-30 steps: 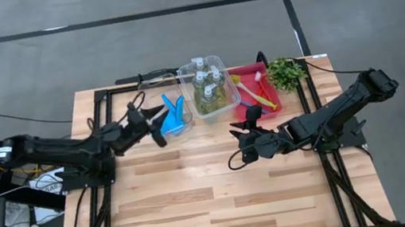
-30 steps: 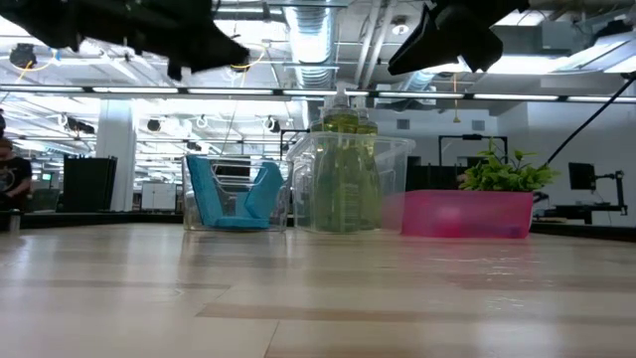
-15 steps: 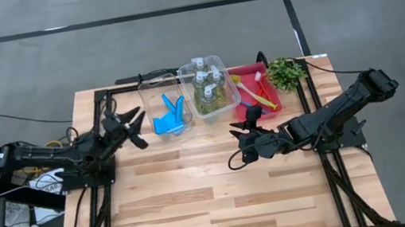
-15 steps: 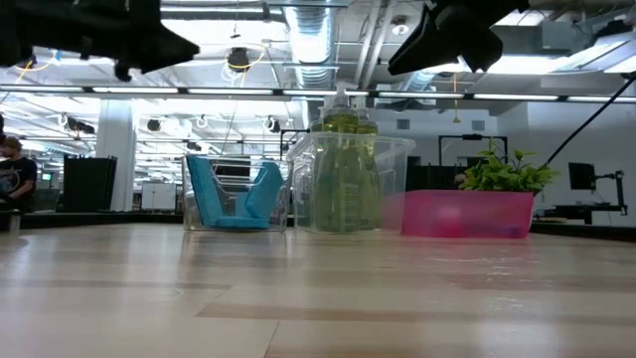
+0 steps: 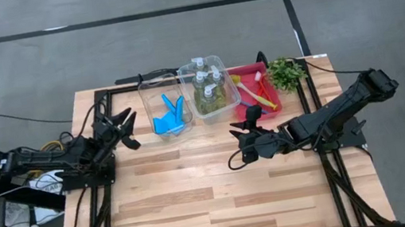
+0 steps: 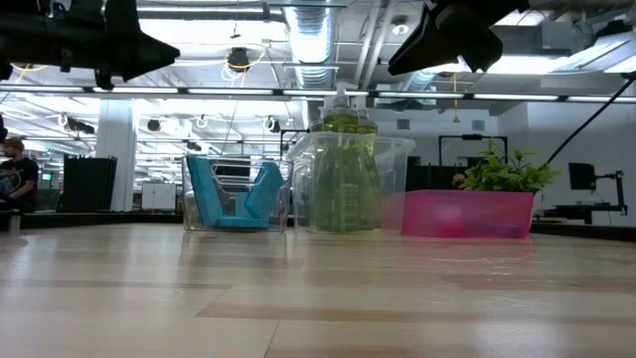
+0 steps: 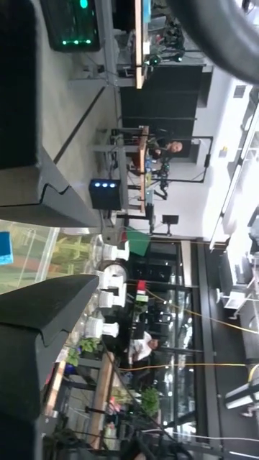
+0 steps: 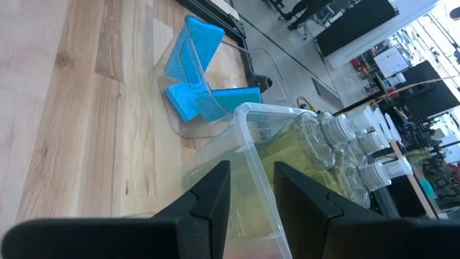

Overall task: Pick & Place Kitchen Sink Supplies
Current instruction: Return to Home Position

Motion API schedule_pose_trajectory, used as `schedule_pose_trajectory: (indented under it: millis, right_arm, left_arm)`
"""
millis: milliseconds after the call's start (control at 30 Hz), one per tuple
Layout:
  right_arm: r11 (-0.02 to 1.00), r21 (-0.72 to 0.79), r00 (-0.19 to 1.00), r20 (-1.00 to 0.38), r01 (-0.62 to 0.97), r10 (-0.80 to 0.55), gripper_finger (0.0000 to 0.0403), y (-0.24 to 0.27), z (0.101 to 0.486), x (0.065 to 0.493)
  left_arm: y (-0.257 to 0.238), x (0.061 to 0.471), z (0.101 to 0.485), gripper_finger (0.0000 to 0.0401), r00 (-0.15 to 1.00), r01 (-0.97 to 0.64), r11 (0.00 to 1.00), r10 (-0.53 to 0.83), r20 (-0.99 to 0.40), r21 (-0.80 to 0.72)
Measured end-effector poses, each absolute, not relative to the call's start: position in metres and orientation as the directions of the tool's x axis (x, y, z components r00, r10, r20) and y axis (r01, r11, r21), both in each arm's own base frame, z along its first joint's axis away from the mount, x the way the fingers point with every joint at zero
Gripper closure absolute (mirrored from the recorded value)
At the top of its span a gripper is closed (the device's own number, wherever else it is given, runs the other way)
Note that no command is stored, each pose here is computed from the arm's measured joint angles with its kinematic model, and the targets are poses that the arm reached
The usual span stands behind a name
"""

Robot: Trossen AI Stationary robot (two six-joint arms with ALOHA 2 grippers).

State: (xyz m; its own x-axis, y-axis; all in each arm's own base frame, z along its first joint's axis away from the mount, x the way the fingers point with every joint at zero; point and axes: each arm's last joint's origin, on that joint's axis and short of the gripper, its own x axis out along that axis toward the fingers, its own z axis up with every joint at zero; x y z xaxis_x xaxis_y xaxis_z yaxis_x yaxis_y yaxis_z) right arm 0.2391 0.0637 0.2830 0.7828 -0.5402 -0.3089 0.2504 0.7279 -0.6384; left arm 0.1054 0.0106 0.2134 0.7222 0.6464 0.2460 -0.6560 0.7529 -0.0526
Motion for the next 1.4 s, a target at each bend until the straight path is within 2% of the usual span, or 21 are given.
schedule_pose_trajectory:
  millis: [467,600,700,900,1000,1200,1400]
  right_arm:
    - [0.715,-0.661,0.776,-0.319,0.23,-0.544,0.0302,0.063,0.282,0.238]
    - [0.71,-0.664,0.784,-0.305,0.232,-0.541,0.0302,0.064,0.283,0.239]
    - [0.744,-0.601,0.798,-0.276,0.292,-0.536,0.0302,0.064,0.287,0.241]
    - [0.804,-0.466,0.811,-0.259,0.371,-0.524,0.0302,0.064,0.3,0.239]
    - [0.851,-0.389,0.846,-0.256,0.352,-0.467,0.0302,0.066,0.309,0.23]
    - [0.958,-0.232,0.947,-0.236,0.165,-0.22,0.0302,0.067,0.324,0.196]
    - [0.978,-0.16,0.985,-0.086,0.134,-0.149,0.0302,0.05,0.314,0.151]
  left_arm:
    - [0.01,0.102,0.211,0.0283,0.735,-0.635,0.771,0.623,0.27,-0.051]
    - [0.009,0.104,0.206,0.0283,0.759,-0.576,0.804,0.594,0.266,-0.149]
    - [0.007,0.105,0.206,0.0283,0.811,-0.492,0.859,0.512,0.283,-0.141]
    - [-0.003,0.109,0.205,0.0283,0.931,-0.183,0.983,0.183,0.316,-0.031]
    - [-0.005,0.11,0.203,0.0284,0.947,-0.114,0.994,0.109,0.301,-0.002]
    - [-0.004,0.111,0.202,0.0284,0.948,-0.136,0.991,0.129,0.29,0.002]
    - [-0.004,0.111,0.202,0.0283,0.951,-0.137,0.991,0.13,0.28,0.004]
